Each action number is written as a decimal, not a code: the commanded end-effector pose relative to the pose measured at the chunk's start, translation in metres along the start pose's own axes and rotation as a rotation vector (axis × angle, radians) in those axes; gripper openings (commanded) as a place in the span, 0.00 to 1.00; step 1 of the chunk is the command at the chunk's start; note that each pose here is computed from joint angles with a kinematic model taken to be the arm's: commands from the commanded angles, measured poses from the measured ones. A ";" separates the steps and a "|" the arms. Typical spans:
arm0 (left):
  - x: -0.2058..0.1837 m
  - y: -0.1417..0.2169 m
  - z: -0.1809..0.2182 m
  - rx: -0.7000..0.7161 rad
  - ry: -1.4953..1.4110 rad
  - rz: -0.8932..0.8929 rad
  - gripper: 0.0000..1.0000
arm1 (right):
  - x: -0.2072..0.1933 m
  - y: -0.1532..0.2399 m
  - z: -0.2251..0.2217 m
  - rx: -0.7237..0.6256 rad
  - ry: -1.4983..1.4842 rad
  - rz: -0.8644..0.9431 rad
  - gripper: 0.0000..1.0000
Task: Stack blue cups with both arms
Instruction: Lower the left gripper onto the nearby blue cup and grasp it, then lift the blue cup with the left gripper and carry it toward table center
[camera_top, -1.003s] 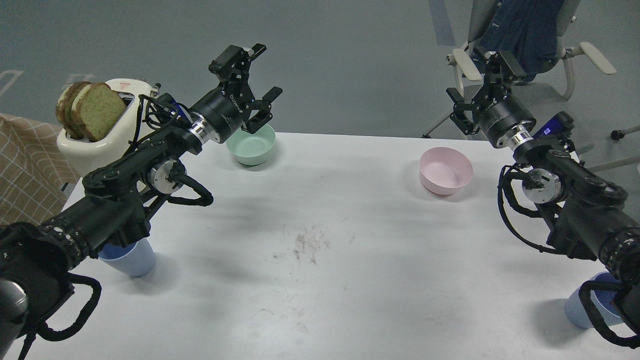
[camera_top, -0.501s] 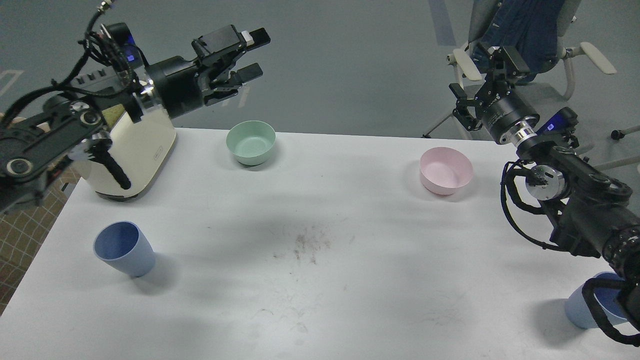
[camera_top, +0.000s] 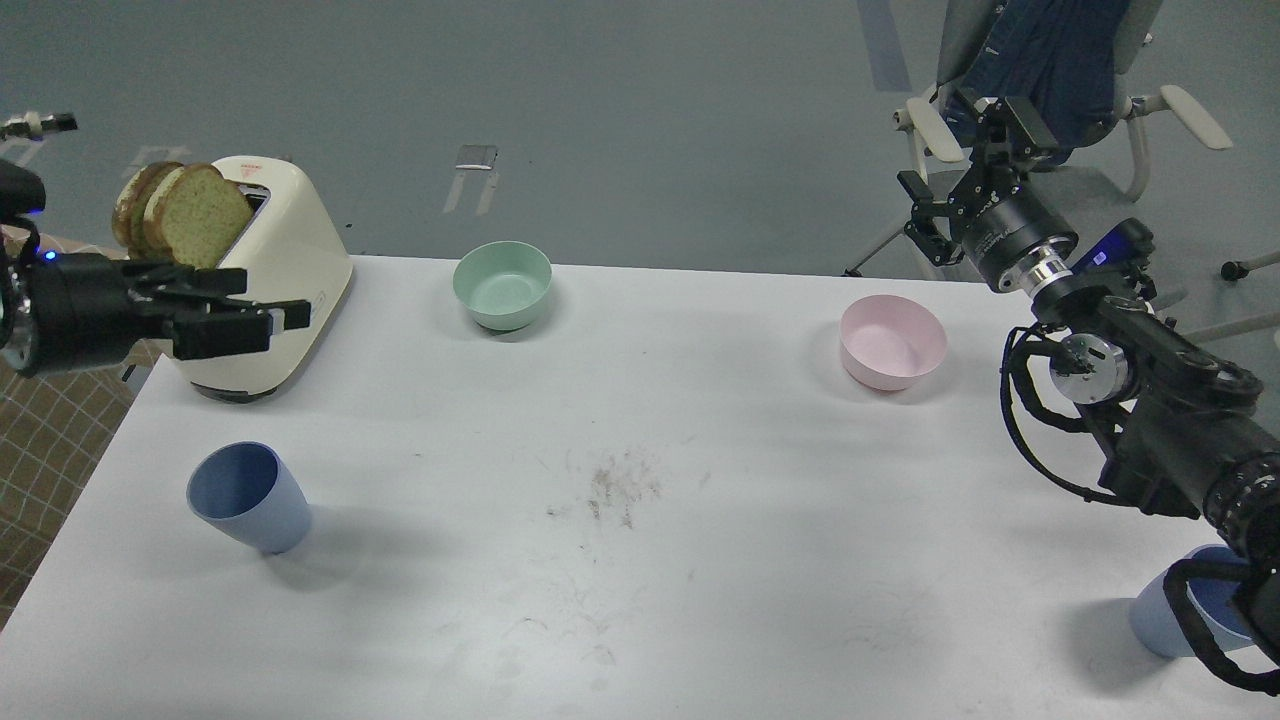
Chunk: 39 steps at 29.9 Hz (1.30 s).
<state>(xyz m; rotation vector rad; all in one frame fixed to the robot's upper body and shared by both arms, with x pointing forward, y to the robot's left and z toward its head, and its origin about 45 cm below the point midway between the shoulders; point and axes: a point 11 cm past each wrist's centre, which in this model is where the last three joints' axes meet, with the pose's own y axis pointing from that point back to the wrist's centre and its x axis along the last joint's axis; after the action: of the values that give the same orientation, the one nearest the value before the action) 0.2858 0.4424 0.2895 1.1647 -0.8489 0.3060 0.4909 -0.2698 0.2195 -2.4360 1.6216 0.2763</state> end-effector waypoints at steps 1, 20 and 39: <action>-0.033 -0.002 -0.004 0.011 0.004 -0.059 0.97 | -0.002 0.000 0.001 -0.001 -0.003 -0.003 1.00; -0.088 -0.021 -0.023 0.041 0.073 -0.132 0.81 | -0.002 0.000 0.003 -0.003 -0.006 -0.004 1.00; -0.091 -0.017 -0.027 0.057 0.047 -0.106 0.00 | 0.000 0.003 0.005 -0.007 -0.006 0.000 1.00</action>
<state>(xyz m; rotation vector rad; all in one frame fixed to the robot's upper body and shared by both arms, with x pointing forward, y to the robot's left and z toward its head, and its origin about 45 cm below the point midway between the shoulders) 0.2444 0.4840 0.2001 1.2653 -0.7001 0.2623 0.4879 -0.2693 0.2140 -2.4383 1.6207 0.2922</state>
